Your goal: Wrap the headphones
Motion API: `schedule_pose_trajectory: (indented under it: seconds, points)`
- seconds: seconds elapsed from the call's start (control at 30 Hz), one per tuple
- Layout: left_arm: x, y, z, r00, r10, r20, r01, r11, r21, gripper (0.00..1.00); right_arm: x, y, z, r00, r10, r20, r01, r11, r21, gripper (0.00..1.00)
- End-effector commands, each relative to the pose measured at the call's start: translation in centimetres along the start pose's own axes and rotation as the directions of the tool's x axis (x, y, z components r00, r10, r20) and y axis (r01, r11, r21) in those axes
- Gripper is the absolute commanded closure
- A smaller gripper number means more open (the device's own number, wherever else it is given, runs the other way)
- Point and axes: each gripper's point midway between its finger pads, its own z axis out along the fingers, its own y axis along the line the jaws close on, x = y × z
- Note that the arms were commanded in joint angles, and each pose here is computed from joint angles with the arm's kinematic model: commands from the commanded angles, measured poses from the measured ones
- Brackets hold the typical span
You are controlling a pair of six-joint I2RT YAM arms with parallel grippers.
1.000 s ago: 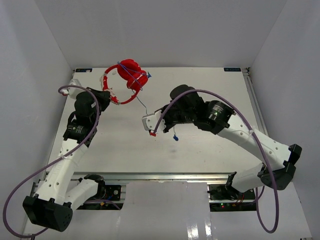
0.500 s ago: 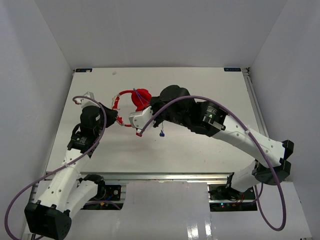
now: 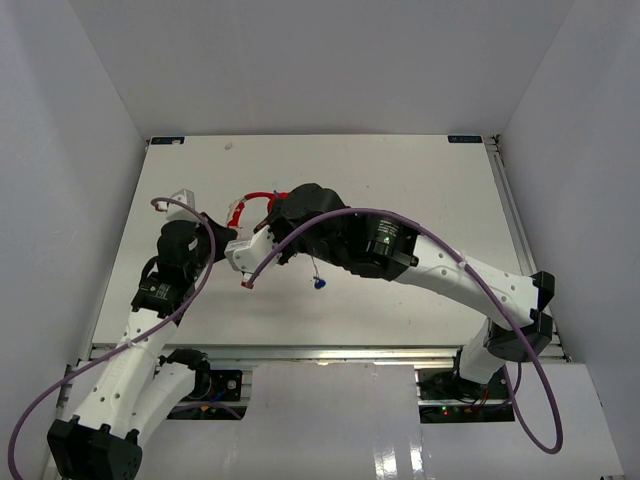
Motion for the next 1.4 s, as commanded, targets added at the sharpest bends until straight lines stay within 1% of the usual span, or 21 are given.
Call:
schedule_pose_trajectory:
  seconds: [0.0, 0.23, 0.53, 0.83, 1.0, 1.13, 1.2, 1.37]
  points:
    - [-0.3, -0.9, -0.8, 0.998, 0.048, 0.031, -0.05, 0.996, 0.071, 1.0, 1.9, -4.6, -2.1, 0.997, 0.011, -0.076, 0.0, 0.989, 0.145, 0.92]
    - [1.4, -1.5, -1.8, 0.995, 0.1, 0.001, -0.099, 0.982, 0.158, 1.0, 5.0, -3.7, -1.3, 0.991, 0.052, -0.123, -0.037, 0.992, 0.122, 0.91]
    - [2.9, -1.9, -2.4, 0.981, 0.192, -0.026, -0.18, 0.954, 0.238, 1.0, 6.3, -3.8, -0.2, 0.989, 0.086, -0.12, -0.072, 0.991, 0.114, 0.87]
    - [4.2, -1.0, -2.2, 0.969, 0.242, -0.054, -0.223, 0.946, 0.234, 1.0, 7.5, -2.9, -0.2, 0.989, 0.044, -0.144, -0.032, 0.996, 0.082, 0.82]
    - [4.7, -2.0, -2.2, 0.965, 0.25, -0.081, -0.218, 0.934, 0.284, 1.0, 7.9, -1.5, 0.6, 0.989, 0.034, -0.143, -0.029, 0.999, 0.041, 0.81]
    - [4.6, -3.2, -2.9, 0.964, 0.253, -0.084, -0.211, 0.916, 0.343, 1.0, 8.8, -0.6, 1.7, 0.986, 0.072, -0.148, -0.069, 0.997, 0.021, 0.82]
    - [4.4, -3.9, -3.4, 0.965, 0.251, -0.075, -0.206, 0.904, 0.374, 1.0, 9.8, -0.2, 2.3, 0.979, 0.132, -0.154, -0.131, 0.991, 0.021, 0.82]
    - [4.2, -4.4, -4.4, 0.971, 0.228, -0.068, -0.184, 0.901, 0.393, 1.0, 13.0, 1.1, 3.0, 0.953, 0.24, -0.184, -0.243, 0.97, 0.004, 0.84]
